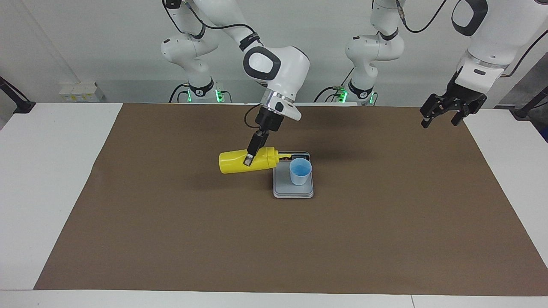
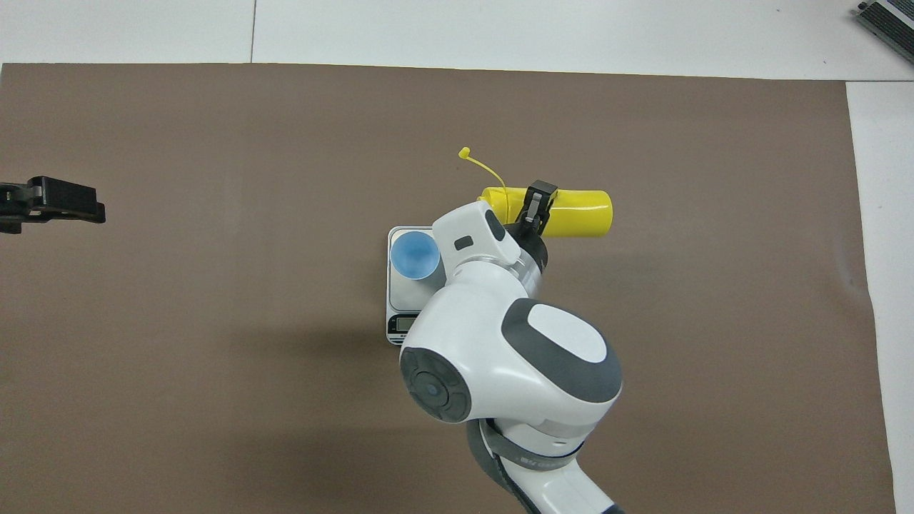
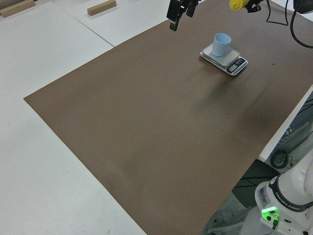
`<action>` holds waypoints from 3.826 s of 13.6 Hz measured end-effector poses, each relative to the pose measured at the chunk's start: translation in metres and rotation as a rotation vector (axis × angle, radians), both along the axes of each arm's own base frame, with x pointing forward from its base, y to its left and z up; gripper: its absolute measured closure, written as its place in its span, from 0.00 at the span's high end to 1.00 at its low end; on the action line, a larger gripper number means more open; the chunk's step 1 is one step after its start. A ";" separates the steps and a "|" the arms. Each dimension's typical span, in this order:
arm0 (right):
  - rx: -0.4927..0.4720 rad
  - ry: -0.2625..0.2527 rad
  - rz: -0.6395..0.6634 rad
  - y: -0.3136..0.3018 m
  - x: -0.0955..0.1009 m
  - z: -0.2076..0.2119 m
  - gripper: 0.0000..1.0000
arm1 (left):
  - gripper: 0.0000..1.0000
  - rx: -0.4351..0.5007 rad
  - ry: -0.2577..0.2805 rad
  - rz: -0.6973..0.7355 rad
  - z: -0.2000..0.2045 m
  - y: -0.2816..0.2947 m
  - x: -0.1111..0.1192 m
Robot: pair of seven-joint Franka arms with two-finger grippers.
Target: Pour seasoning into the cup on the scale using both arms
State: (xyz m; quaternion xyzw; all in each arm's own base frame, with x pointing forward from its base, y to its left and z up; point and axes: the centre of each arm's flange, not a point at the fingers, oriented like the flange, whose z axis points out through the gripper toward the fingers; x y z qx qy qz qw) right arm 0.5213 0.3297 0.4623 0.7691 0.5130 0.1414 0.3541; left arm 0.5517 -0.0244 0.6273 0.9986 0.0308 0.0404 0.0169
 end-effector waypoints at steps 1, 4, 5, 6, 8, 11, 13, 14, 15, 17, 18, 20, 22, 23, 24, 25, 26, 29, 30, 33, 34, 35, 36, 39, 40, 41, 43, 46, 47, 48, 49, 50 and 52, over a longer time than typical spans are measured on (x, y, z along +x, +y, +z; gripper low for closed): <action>0.033 0.005 -0.019 -0.012 -0.001 0.005 0.57 | 1.00 0.000 0.000 0.000 0.000 0.000 0.000; 0.169 0.023 -0.065 -0.050 -0.005 0.014 0.57 | 1.00 0.000 0.000 0.000 0.000 0.000 0.000; 0.206 0.028 -0.073 -0.063 -0.006 0.016 0.57 | 1.00 0.000 0.000 0.000 0.000 0.000 0.000; 0.237 0.030 -0.084 -0.077 -0.007 0.018 0.57 | 1.00 0.000 0.000 0.000 0.000 0.000 0.000; 0.299 0.037 -0.098 -0.101 -0.008 0.019 0.57 | 1.00 0.000 0.000 0.000 0.000 0.000 0.000; 0.400 0.067 -0.134 -0.140 0.002 0.014 0.57 | 1.00 0.000 0.000 0.000 0.000 0.000 0.000; 0.467 0.103 -0.154 -0.167 0.011 0.014 0.57 | 1.00 0.000 0.000 0.000 0.000 0.000 0.000; 0.503 0.116 -0.156 -0.180 0.015 0.014 0.57 | 1.00 0.000 0.000 0.000 0.000 0.000 0.000; 0.536 0.132 -0.159 -0.196 0.020 0.014 0.57 | 1.00 0.000 0.000 0.000 0.000 0.000 0.000; 0.602 0.168 -0.161 -0.227 0.026 0.011 0.57 | 1.00 0.000 0.000 0.000 0.000 0.000 0.000; 0.643 0.183 -0.157 -0.243 0.028 0.009 0.57 | 1.00 0.000 0.000 0.000 0.000 0.000 0.000; 0.720 0.206 -0.112 -0.280 0.031 0.004 0.57 | 1.00 0.000 0.000 0.000 0.000 0.000 0.000; 0.799 0.212 -0.051 -0.319 0.031 -0.009 0.57 | 1.00 0.000 0.000 0.000 0.000 0.000 0.000; 0.849 0.204 -0.019 -0.342 0.029 -0.021 0.57 | 1.00 0.000 0.000 0.000 0.000 0.000 0.000; 0.896 0.190 0.008 -0.361 0.027 -0.035 0.57 | 1.00 0.000 0.000 0.000 0.000 0.000 0.000; 0.944 0.173 0.030 -0.375 0.025 -0.051 0.57 | 1.00 0.000 0.000 0.000 0.000 0.000 0.000; 0.986 0.154 0.055 -0.384 0.022 -0.068 0.57 | 1.00 0.000 0.000 0.000 0.000 0.000 0.000; 1.060 0.118 0.118 -0.391 0.019 -0.108 0.57 | 1.00 0.000 0.000 0.000 0.000 0.000 0.000; 1.089 0.110 0.128 -0.391 0.018 -0.117 0.57 | 1.00 0.000 0.000 0.000 0.000 0.000 0.000; 1.182 0.059 0.101 -0.388 0.009 -0.143 0.57 | 1.00 0.000 0.000 0.000 0.000 0.000 0.000; 1.210 0.050 0.097 -0.385 0.004 -0.151 0.57 | 1.00 0.000 0.000 0.000 0.000 0.000 0.000; 1.236 0.046 0.098 -0.381 0.000 -0.157 0.57 | 1.00 0.000 0.000 0.000 0.000 0.000 0.000; 1.252 0.043 0.097 -0.379 -0.003 -0.160 0.57 | 1.00 0.000 0.000 0.000 0.000 0.000 0.000; 1.250 0.043 0.110 -0.376 -0.004 -0.162 0.65 | 1.00 0.000 0.000 0.000 0.000 0.000 0.000; 1.240 0.036 0.128 -0.376 -0.004 -0.161 0.77 | 1.00 0.000 0.000 0.000 0.000 0.000 0.000; 1.235 0.032 0.137 -0.376 -0.004 -0.161 0.87 | 1.00 0.000 0.000 0.000 0.000 0.000 0.000; 1.231 0.028 0.145 -0.376 -0.003 -0.160 1.00 | 1.00 0.000 0.000 0.000 0.000 0.000 0.000; 1.227 0.018 0.140 -0.383 -0.004 -0.159 1.00 | 1.00 0.000 0.000 0.000 0.000 0.000 0.000; 1.219 0.009 0.142 -0.389 -0.004 -0.158 1.00 | 1.00 0.000 0.000 0.000 0.000 0.000 0.000; 1.204 0.001 0.147 -0.396 -0.005 -0.158 1.00 | 1.00 0.000 0.000 0.000 0.000 0.000 0.000; 1.184 0.002 0.157 -0.404 -0.007 -0.158 1.00 | 1.00 0.000 0.000 0.000 0.000 0.000 0.000; 1.157 0.013 0.170 -0.412 -0.008 -0.157 1.00 | 1.00 0.000 0.000 0.000 0.000 0.000 0.000; 1.092 0.040 0.203 -0.428 -0.010 -0.151 1.00 | 1.00 0.000 0.000 0.000 0.000 0.000 0.000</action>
